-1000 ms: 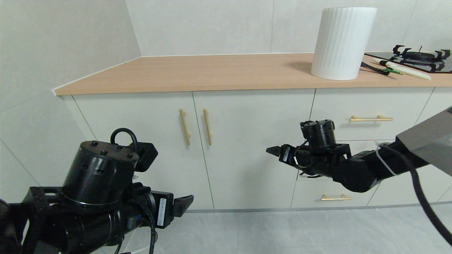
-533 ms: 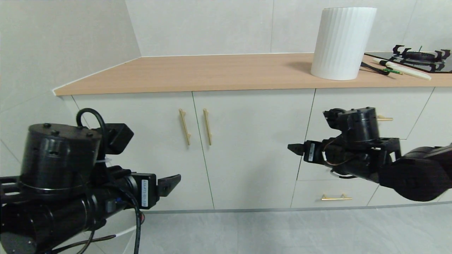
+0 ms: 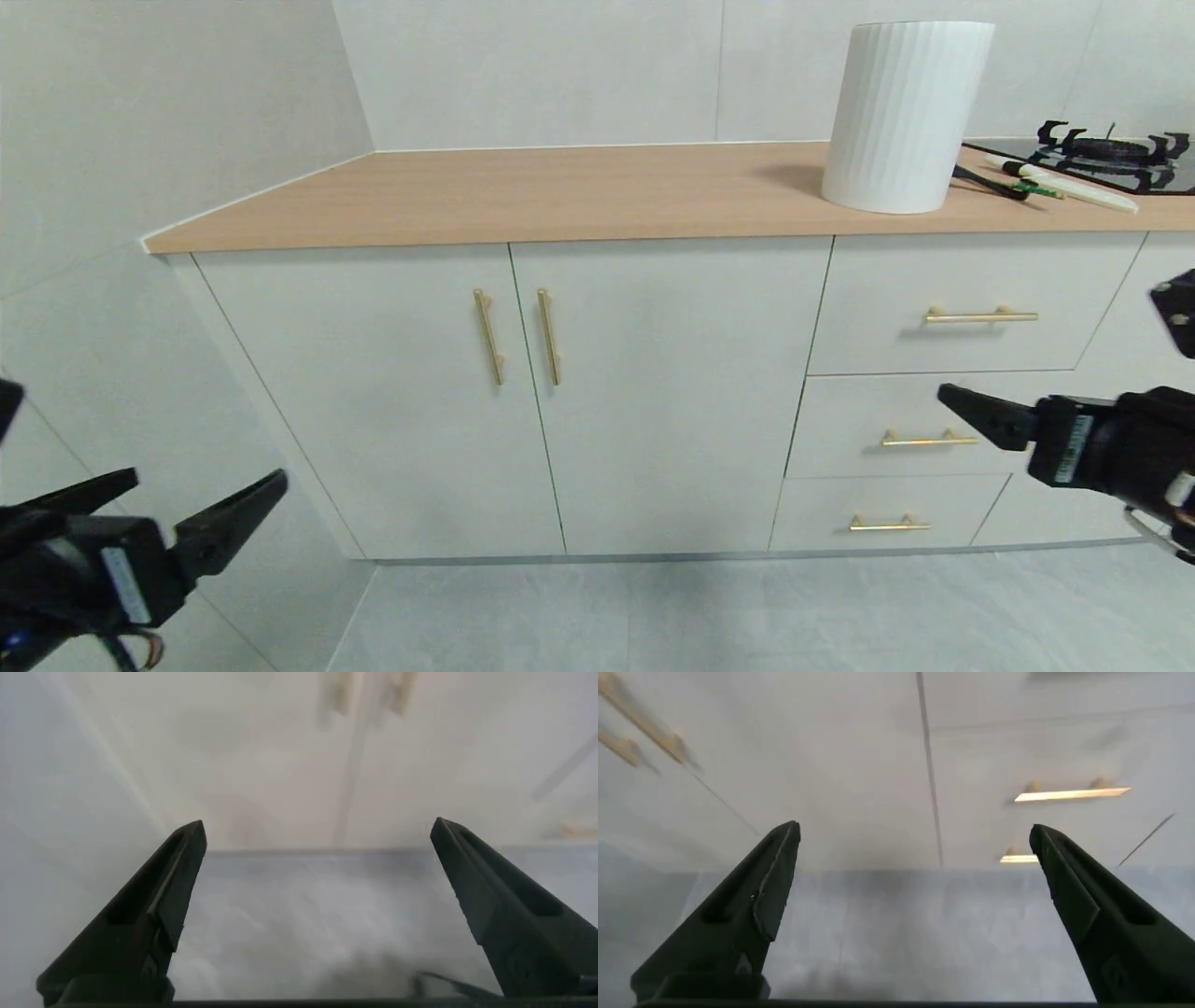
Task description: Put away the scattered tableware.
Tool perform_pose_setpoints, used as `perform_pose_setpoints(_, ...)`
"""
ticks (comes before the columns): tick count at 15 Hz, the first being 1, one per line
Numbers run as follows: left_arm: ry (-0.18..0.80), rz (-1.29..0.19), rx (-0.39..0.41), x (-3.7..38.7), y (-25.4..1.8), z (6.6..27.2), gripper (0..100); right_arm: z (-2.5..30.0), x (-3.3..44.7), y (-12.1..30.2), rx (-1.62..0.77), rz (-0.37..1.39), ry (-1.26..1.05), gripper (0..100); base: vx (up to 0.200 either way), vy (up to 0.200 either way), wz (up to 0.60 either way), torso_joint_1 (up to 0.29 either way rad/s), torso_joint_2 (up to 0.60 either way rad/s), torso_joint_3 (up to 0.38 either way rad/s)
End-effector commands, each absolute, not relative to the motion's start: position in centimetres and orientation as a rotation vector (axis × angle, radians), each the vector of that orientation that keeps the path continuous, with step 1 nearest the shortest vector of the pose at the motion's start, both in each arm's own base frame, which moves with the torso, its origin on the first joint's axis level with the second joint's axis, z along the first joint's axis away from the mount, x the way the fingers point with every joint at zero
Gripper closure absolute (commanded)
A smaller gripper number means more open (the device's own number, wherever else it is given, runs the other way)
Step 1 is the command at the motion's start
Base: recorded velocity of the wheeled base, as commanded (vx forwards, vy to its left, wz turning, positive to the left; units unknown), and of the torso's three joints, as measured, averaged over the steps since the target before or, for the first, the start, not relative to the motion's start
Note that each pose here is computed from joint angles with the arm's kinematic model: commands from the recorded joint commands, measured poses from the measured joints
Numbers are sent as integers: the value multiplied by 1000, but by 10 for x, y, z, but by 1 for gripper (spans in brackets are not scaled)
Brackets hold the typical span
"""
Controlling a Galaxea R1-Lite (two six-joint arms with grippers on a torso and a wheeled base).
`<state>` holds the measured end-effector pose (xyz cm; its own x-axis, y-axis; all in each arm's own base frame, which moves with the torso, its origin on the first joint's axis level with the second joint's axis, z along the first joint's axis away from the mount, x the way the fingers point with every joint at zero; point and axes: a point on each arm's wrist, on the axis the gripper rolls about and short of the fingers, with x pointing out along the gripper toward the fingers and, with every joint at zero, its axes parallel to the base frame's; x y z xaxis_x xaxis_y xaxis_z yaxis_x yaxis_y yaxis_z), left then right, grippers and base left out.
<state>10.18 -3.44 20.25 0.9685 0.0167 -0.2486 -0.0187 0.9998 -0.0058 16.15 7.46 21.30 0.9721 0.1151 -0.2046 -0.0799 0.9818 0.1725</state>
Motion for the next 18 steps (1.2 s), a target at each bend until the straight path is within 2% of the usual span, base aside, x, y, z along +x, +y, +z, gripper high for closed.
perform_pose_setpoints(1,47,132,14,39,-2,193,0,223,77,26,175,57,-34,0,0,0,0,0,0,0)
perform_pose_setpoints(5,-83,212,-20,-9,11,181,0,215,11,-6,131,-144,-243,0,0,0,0,0,0,0)
perform_pose_setpoints(8,-150,272,-34,-28,13,167,0,198,-38,-15,0,-195,-336,0,0,0,0,0,0,0)
perform_pose_setpoints(10,-187,311,-37,-36,12,162,0,191,-53,-16,-28,-244,-385,0,0,0,0,0,0,0)
perform_pose_setpoints(13,-219,365,-21,-44,10,149,0,181,-60,-9,-46,-338,-410,0,0,0,0,0,0,0)
perform_pose_setpoints(15,-238,354,-11,-47,8,135,0,161,-60,-6,-74,-309,-370,0,0,0,0,0,0,0)
perform_pose_setpoints(18,-166,341,5,-36,8,114,0,125,-40,-6,-70,-272,-233,0,0,0,0,0,0,0)
